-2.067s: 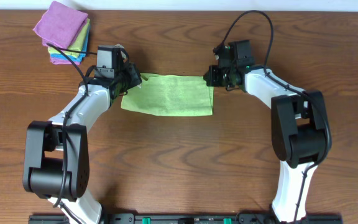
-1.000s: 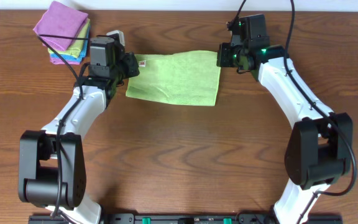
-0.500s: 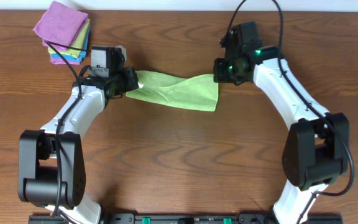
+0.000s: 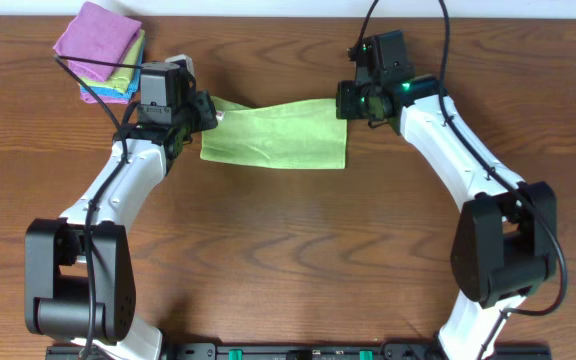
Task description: Fold the cloth
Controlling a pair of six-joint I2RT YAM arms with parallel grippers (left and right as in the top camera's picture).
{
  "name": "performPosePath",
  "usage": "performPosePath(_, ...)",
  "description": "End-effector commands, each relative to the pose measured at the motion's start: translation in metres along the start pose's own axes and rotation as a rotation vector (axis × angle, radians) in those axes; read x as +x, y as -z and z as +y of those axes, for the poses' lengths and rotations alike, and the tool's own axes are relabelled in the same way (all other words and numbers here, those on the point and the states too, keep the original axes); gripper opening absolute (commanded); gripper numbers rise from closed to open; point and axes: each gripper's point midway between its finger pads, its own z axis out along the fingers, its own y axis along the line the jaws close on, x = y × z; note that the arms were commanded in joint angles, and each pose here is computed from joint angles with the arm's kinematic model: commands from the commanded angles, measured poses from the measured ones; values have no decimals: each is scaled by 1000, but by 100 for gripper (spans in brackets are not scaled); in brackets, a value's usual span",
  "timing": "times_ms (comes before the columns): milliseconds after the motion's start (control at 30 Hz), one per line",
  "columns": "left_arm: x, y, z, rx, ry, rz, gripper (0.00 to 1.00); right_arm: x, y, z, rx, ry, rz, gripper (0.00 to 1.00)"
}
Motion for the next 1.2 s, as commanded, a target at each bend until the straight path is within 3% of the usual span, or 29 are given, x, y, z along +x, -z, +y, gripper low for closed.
performPosePath(0,-1,7,5,-33,-10,13,6,17,-3,11,11,11,60,1)
performPosePath(300,39,11,18,-93,39,173,6,67,1,18,92,47,228,1)
performPosePath(667,43,7,20,-99,43,182,6,63,-3,-5,242,69,190,2)
performPosePath(867,57,-17,31,-122,74,219,6,71,-30,-9,236,65,222,2)
performPosePath(1167,51,-23,33,-125,69,188,6,83,-60,-13,226,59,258,2)
